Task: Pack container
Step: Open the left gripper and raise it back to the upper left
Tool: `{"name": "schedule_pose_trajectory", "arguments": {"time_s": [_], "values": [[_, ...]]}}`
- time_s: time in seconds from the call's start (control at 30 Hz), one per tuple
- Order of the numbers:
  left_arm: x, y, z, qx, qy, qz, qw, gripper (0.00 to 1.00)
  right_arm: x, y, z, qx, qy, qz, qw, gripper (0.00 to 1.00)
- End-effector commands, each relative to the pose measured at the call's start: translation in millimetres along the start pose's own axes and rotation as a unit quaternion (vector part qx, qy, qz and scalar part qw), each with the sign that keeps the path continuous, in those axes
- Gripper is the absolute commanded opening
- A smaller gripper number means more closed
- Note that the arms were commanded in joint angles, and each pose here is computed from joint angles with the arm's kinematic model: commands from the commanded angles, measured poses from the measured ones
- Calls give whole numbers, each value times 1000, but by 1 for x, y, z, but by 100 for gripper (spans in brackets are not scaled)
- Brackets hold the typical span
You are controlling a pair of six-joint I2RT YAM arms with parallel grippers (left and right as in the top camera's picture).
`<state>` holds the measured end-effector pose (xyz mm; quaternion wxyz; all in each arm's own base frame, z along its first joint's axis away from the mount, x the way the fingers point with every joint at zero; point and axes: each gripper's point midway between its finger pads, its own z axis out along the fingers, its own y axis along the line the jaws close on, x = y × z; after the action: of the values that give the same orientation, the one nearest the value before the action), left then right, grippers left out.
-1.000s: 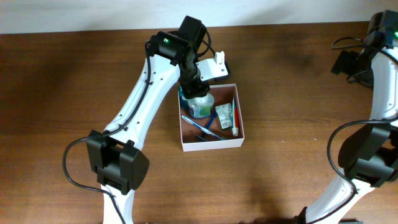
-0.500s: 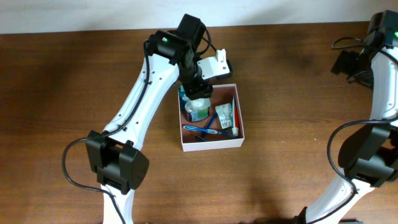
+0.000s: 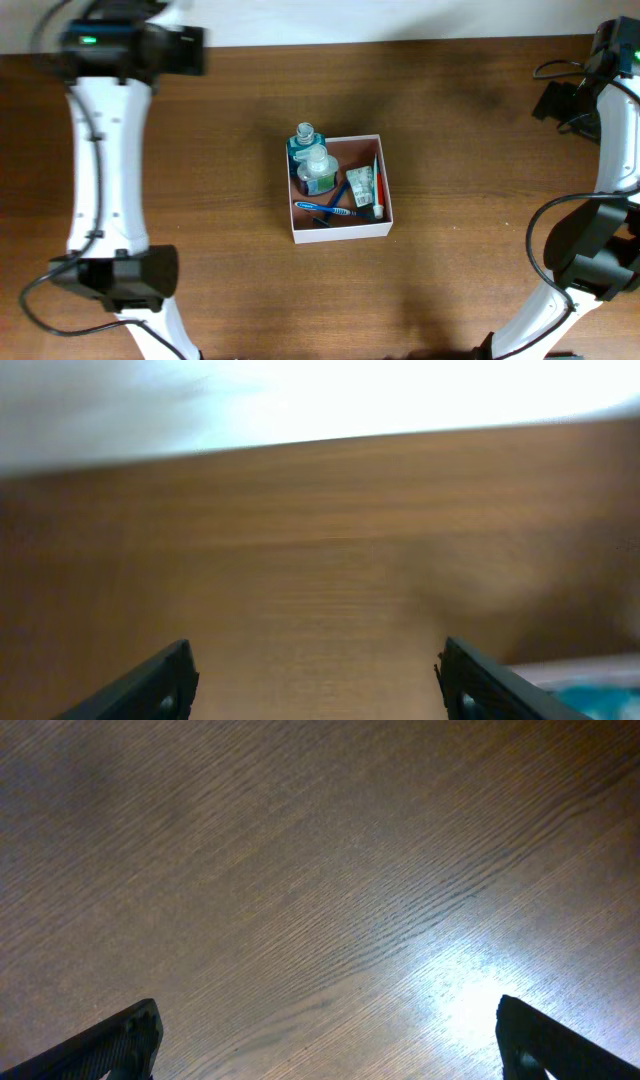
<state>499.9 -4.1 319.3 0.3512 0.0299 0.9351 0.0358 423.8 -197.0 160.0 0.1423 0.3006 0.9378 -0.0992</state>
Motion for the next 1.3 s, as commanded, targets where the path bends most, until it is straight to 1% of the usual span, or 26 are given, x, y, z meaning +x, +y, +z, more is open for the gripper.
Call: {"name": "schedule_pose_trajectory", "arguments": {"time_s": [0.0,0.07,0.17,1.17,1.27], "values": [[-3,34,-9,-18,-14,-99,995,99,-3,-1,-3,4,-7,-3,1000,98],[2,44,-9,-25,-7,-107,994,99,-3,-1,-3,4,-7,-3,1000,98],[6,43,-9,-21,3,-107,994,99,-3,-1,-3,4,-7,-3,1000,98],[6,42,-9,-21,3,-106,994,99,0,-1,0,6,-2,-4,1000,98],[6,42,-9,-21,3,-106,994,99,0,7,-6,1,-8,-12,1000,98]]}}
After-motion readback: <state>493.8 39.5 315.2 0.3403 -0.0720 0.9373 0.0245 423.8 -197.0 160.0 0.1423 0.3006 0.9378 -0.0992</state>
